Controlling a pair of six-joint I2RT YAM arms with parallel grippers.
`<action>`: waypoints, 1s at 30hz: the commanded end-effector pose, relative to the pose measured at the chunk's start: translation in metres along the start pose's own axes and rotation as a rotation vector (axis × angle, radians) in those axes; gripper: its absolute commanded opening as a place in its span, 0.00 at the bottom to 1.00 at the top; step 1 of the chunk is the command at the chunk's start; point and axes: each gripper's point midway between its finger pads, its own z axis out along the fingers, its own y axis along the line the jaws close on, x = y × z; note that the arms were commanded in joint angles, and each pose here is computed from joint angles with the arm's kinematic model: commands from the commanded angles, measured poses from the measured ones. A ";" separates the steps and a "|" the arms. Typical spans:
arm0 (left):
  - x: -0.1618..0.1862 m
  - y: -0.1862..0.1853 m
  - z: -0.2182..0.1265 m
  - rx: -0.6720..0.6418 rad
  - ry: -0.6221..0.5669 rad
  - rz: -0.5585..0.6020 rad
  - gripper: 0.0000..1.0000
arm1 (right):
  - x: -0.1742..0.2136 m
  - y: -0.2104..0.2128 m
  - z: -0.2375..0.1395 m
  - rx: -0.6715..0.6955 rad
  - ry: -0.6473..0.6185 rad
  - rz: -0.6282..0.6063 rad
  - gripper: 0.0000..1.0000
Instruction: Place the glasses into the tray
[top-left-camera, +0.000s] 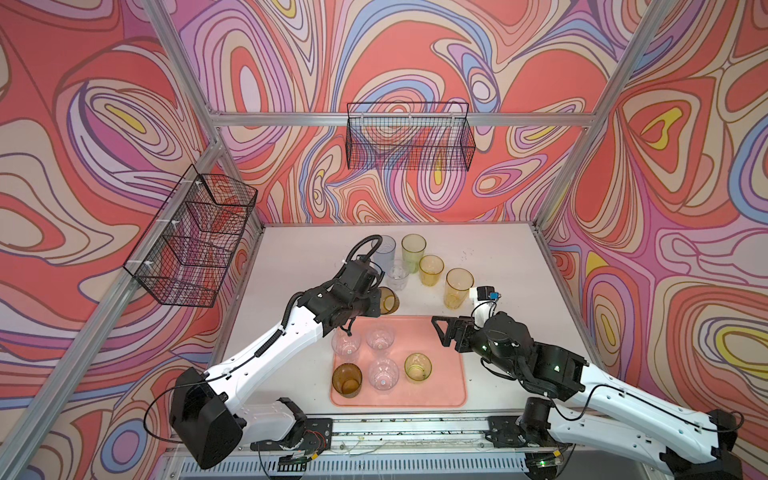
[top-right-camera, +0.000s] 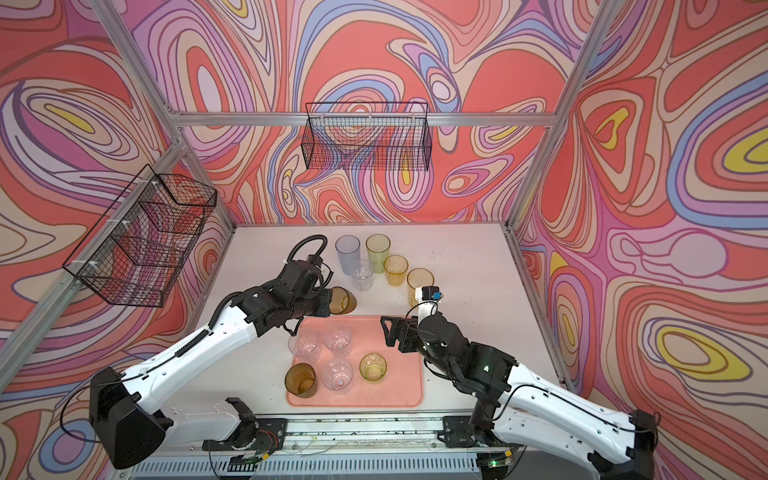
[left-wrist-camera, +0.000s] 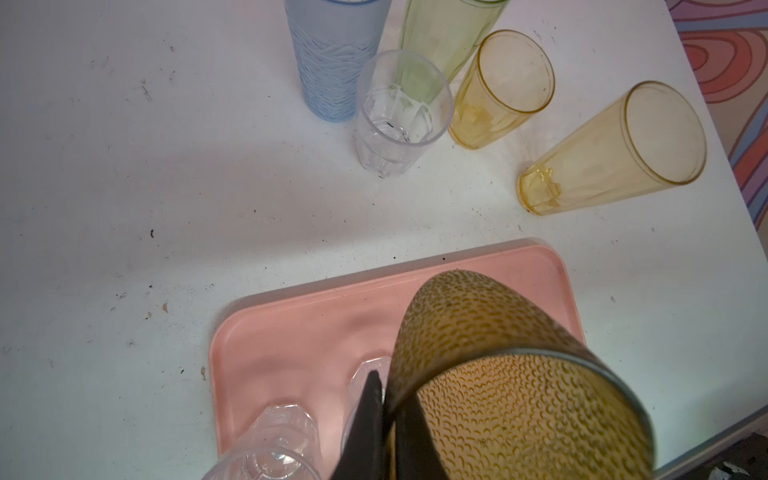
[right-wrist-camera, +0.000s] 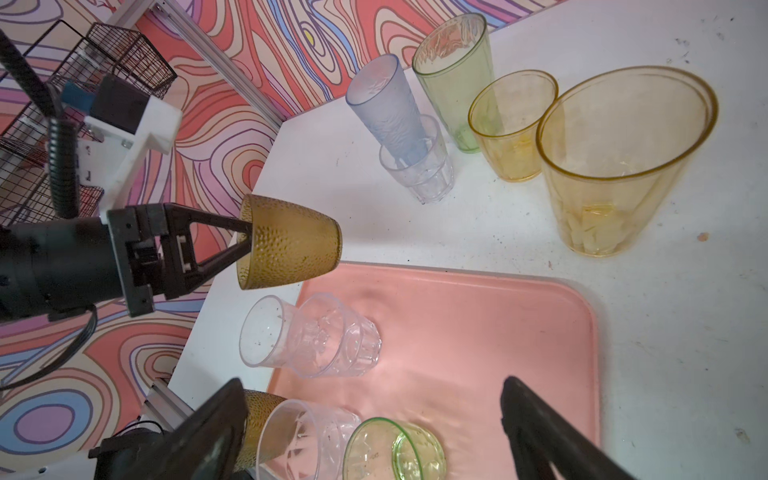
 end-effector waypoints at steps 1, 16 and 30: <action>-0.005 -0.007 -0.017 0.007 -0.028 0.035 0.00 | -0.012 0.007 -0.006 -0.013 -0.023 0.036 0.98; -0.008 -0.035 -0.024 0.060 -0.050 0.098 0.00 | -0.008 -0.018 -0.015 0.066 -0.040 0.056 0.98; 0.016 -0.077 -0.007 0.084 0.018 0.207 0.00 | -0.001 -0.024 -0.016 0.073 -0.030 0.063 0.98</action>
